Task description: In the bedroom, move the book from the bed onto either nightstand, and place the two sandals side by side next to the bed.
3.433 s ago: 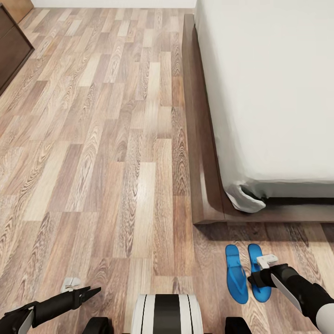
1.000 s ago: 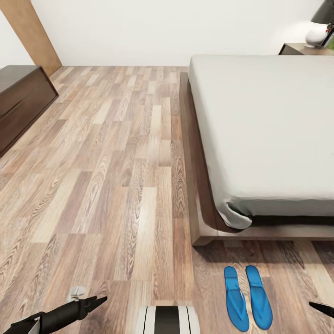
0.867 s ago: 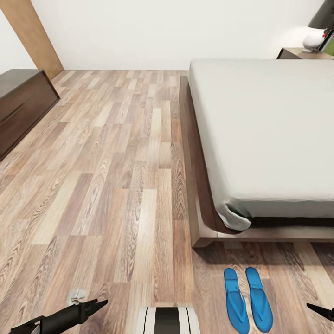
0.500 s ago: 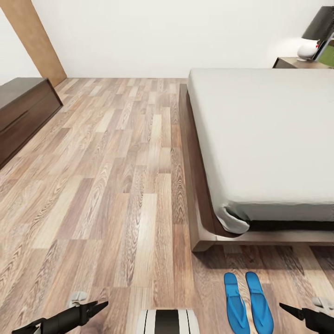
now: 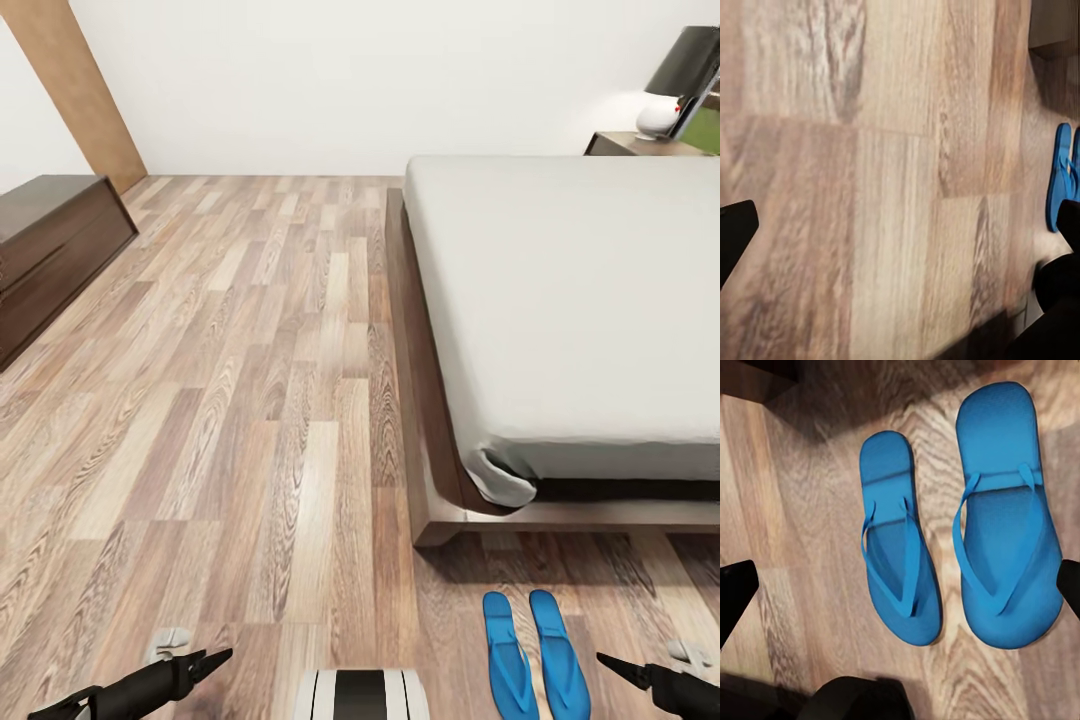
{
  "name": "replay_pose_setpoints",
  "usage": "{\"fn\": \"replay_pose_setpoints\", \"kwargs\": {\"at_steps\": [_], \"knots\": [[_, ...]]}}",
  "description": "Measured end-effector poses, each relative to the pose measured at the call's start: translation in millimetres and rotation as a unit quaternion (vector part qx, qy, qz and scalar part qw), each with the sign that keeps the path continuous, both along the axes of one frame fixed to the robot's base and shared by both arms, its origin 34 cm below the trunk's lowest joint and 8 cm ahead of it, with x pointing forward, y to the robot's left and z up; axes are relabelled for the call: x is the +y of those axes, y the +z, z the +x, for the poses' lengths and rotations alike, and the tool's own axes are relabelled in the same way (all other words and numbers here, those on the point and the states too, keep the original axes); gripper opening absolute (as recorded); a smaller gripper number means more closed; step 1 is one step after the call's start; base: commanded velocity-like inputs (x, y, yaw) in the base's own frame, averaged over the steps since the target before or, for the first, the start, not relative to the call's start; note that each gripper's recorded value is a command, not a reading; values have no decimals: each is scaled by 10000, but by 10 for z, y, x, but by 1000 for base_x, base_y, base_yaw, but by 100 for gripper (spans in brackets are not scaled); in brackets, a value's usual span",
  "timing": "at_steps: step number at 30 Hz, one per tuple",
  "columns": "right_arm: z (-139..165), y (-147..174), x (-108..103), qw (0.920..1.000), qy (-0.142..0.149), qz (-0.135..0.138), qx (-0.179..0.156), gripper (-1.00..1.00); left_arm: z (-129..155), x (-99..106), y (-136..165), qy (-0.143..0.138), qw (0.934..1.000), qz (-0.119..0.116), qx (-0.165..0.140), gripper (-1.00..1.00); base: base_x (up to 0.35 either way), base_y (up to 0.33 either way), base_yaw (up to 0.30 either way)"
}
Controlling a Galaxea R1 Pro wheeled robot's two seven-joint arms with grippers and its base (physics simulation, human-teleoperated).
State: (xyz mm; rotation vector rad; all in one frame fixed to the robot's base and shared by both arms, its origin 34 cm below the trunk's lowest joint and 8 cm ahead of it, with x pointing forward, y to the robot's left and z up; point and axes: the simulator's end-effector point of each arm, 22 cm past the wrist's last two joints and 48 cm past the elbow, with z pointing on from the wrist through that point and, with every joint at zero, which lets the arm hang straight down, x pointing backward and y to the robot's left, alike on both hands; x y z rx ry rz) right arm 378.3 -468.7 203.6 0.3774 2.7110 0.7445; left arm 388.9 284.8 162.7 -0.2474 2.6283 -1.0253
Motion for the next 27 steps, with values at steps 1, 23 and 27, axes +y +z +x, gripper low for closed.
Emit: {"fn": "replay_pose_setpoints", "kwargs": {"at_steps": [1, 23, 27], "knots": [[13, 12, 2, 10000, 0, 1, -21, 100, 13, 0, 13, -2, 10000, 0, -20, 100, 0, 0, 0], [134, 145, 10, 9997, 14, 6, -228, 100, 145, -4, 152, -6, 9998, -1, -223, 100, 0, 0, 0], [130, 144, 10, 9997, 18, 4, -226, 100, 145, -1, 152, -5, 9998, 1, -223, 100, 0, 0, 0]]}}
